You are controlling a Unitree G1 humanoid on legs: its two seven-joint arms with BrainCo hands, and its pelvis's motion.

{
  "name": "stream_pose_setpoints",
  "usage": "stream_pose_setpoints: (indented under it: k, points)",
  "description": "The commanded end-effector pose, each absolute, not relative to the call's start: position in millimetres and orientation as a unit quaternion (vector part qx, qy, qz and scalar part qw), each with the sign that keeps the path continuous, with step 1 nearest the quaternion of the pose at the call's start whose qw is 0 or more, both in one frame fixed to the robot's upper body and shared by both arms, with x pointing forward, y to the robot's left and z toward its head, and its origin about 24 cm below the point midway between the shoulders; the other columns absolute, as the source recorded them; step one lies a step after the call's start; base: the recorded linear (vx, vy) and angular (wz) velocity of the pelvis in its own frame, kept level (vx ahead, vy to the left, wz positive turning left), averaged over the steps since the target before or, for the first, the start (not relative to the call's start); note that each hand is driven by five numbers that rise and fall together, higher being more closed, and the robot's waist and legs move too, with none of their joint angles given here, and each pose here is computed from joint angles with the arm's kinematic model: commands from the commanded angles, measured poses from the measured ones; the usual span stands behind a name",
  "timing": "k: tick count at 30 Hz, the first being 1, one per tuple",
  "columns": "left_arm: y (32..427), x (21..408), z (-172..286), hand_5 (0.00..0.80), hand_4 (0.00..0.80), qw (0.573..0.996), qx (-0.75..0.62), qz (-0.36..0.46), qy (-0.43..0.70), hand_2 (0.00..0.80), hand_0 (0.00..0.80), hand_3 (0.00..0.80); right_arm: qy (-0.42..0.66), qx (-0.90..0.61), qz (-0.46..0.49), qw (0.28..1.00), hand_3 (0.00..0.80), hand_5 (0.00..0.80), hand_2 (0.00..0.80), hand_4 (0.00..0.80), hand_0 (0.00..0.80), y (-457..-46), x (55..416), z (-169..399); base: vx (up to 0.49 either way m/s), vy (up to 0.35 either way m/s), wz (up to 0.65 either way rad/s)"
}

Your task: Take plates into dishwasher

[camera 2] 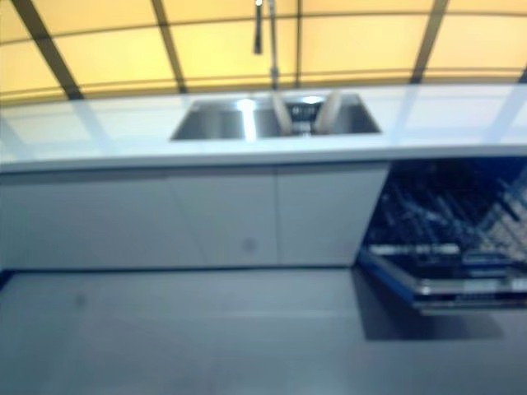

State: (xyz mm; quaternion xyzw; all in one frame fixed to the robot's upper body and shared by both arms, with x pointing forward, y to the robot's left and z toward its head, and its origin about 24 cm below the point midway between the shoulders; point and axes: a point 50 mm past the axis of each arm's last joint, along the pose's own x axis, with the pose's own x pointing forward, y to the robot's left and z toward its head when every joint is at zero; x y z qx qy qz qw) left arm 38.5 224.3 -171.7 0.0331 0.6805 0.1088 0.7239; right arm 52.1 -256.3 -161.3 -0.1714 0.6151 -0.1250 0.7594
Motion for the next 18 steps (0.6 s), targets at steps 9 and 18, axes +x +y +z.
stream_pose_setpoints:
  k: [9,18]
  points:
    - [237,53,-168,0.000,0.000,0.729,0.057,0.124,0.671,0.000,0.000,0.000,0.612,-0.160,-0.082,0.770,0.000,0.000,0.000,0.000,0.000,-245,72,-163,0.000,0.000,0.00]
    - [239,58,-167,0.000,0.000,0.733,0.060,0.129,0.665,0.000,0.000,0.000,0.593,-0.235,-0.015,0.770,0.000,0.000,0.000,0.000,0.000,-243,84,-161,0.019,-0.012,0.00]
